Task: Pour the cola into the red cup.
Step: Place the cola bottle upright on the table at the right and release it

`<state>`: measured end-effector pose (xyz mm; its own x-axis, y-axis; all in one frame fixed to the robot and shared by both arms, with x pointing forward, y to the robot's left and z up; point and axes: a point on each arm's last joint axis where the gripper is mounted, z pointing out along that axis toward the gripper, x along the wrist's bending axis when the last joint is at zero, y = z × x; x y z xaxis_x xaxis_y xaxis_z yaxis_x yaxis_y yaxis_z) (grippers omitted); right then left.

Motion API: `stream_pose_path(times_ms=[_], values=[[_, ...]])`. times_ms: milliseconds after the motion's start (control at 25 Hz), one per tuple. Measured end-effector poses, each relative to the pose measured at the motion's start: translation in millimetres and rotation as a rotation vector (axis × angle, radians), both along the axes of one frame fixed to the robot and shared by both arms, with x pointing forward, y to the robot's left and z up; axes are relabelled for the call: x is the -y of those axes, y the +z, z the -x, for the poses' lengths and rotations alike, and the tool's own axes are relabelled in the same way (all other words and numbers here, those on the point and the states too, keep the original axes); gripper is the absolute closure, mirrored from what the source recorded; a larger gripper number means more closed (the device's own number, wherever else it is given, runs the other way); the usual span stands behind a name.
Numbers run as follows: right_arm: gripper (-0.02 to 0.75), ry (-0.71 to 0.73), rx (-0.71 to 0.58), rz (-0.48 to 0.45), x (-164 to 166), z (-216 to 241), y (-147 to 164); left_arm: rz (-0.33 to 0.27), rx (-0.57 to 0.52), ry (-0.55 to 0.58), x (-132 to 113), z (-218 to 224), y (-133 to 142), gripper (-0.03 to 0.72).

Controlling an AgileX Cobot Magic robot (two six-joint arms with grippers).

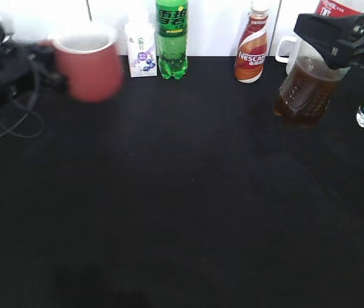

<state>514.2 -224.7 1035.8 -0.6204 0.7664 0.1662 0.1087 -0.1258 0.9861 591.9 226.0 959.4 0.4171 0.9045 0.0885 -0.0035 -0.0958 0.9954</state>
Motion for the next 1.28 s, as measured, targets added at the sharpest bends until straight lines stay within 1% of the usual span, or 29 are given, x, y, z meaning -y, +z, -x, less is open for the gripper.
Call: stream_pose_path(times_ms=[200,320,400,480,560,640,760,800,920,1000,1040,1120,1160,1200,1280], values=[[0.255,-0.014,-0.021,-0.014,0.7,-3.5,-4.9,0.048,-0.043,0.177,-33.2,-13.8,-45.9,0.606],[0.255,-0.017,-0.022,-0.016,0.9,-3.8,-5.0,0.052,-0.074,0.201,-39.4,-20.4,-68.2,0.606],[0.255,-0.017,-0.022,-0.016,0.9,-3.8,-5.0,0.049,-0.07,0.194,-38.3,-29.1,-74.8,0.606],[0.255,-0.018,-0.021,-0.016,1.0,-3.9,-5.0,0.046,-0.056,0.181,-36.8,-36.6,-75.9,0.606],[0.255,-0.018,-0.021,-0.017,1.0,-4.0,-5.1,0.031,-0.08,0.168,-35.6,-37.6,-78.4,0.606],[0.255,-0.018,-0.021,-0.017,1.0,-4.0,-5.1,0.032,-0.088,0.166,-35.3,-38.4,-78.5,0.577],[0.255,-0.019,-0.021,-0.016,1.0,-4.1,-5.0,0.032,-0.116,0.17,-35.6,-38.4,-80.1,0.408],[0.255,-0.019,-0.021,-0.016,1.0,-4.1,-5.0,0.027,-0.139,0.176,-36.5,-36.3,-79.3,0.382],[0.255,-0.019,-0.014,-0.006,1.0,-4.2,-5.3,0.011,-0.188,0.182,-38.1,-16.1,-70.7,0.365],[0.255,-0.031,0.005,0.037,1.7,-8.0,-11.3,0.004,-0.221,0.184,-39.3,3.3,-66.9,0.364],[0.255,-0.073,0.019,0.05,4.5,-13.3,-16.0,0.002,-0.227,0.184,-39.8,14.0,-62.5,0.364],[0.255,-0.183,0.02,0.064,12.0,-29.2,-35.7,0.002,-0.23,0.184,-40.9,39.0,-50.3,0.364],[0.255,-0.194,0.023,0.073,12.1,-39.3,-47.2,0.002,-0.226,0.176,-39.1,51.6,-44.1,0.364],[0.255,-0.176,0.026,0.074,9.5,-51.8,-59.2,0.002,-0.215,0.166,-37.1,61.6,-37.3,0.364],[0.255,-0.139,0.047,0.077,4.0,-79.0,-73.1,-0.001,-0.204,0.154,-35.9,70.8,-31.6,0.364]])
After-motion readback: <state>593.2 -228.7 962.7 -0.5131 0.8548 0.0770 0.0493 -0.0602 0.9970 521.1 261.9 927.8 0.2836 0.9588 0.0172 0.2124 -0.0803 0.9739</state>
